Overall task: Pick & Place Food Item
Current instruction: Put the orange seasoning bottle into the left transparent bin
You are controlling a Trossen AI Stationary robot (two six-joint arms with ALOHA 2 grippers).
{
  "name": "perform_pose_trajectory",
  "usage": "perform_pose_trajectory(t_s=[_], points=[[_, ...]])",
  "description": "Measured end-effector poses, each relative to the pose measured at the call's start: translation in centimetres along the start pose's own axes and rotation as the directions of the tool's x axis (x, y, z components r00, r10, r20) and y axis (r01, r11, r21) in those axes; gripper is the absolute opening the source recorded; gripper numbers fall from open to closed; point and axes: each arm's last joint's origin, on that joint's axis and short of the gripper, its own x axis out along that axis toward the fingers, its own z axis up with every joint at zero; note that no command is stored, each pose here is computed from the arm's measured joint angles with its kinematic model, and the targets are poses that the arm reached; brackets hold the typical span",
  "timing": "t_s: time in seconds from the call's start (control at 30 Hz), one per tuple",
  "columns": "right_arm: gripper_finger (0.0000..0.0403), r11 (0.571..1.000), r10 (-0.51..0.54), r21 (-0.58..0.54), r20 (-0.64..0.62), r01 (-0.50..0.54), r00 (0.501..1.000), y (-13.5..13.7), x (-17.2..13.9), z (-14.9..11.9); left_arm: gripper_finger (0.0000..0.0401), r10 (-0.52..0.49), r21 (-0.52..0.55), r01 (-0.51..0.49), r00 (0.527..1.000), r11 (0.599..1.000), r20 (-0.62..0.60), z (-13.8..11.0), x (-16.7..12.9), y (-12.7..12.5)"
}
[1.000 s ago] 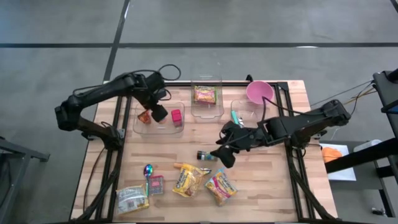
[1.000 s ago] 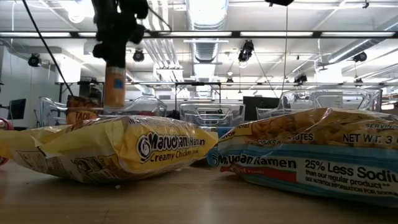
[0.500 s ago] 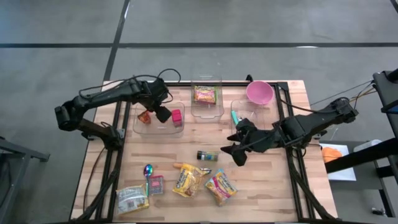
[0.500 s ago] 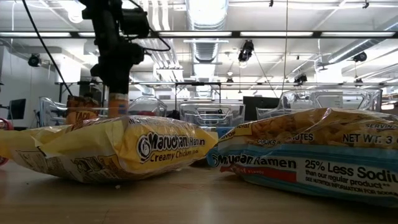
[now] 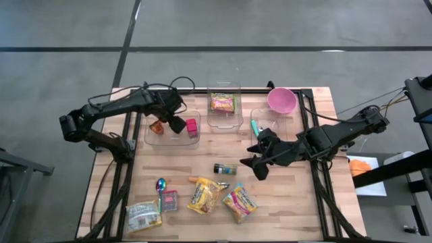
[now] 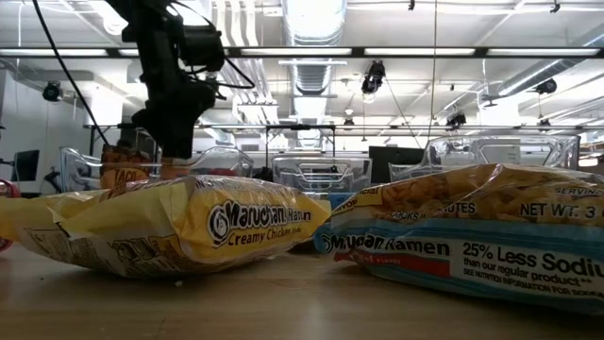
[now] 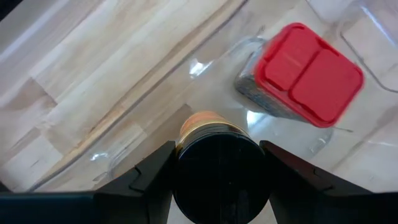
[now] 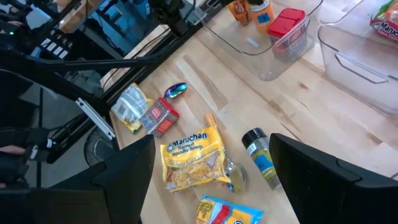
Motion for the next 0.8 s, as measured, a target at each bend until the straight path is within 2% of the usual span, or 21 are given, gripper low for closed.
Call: perform_pose_trajectory(t_s=[0.27, 0.63, 0.8], points=[[0.0309, 1.000, 0.001, 0.007, 0.001, -0.001, 1.000, 0.0, 0.0, 0.0, 0.0207, 0.008, -0.007, -0.008, 1.000, 1.000, 0.005, 0.1, 0.0, 0.2], [0.0309, 1.000, 0.003, 0.008, 0.001, -0.003, 1.000, 0.0, 0.0, 0.0, 0.0207, 0.024, -0.019, -0.024, 0.999, 1.000, -0.039, -0.5, 1.7, 0.4], [0.0309, 1.000, 0.003, 0.008, 0.001, -0.003, 1.000, 0.0, 0.0, 0.0, 0.0226, 0.022, -0.021, -0.023, 0.999, 1.000, -0.037, -0.5, 1.7, 0.3]])
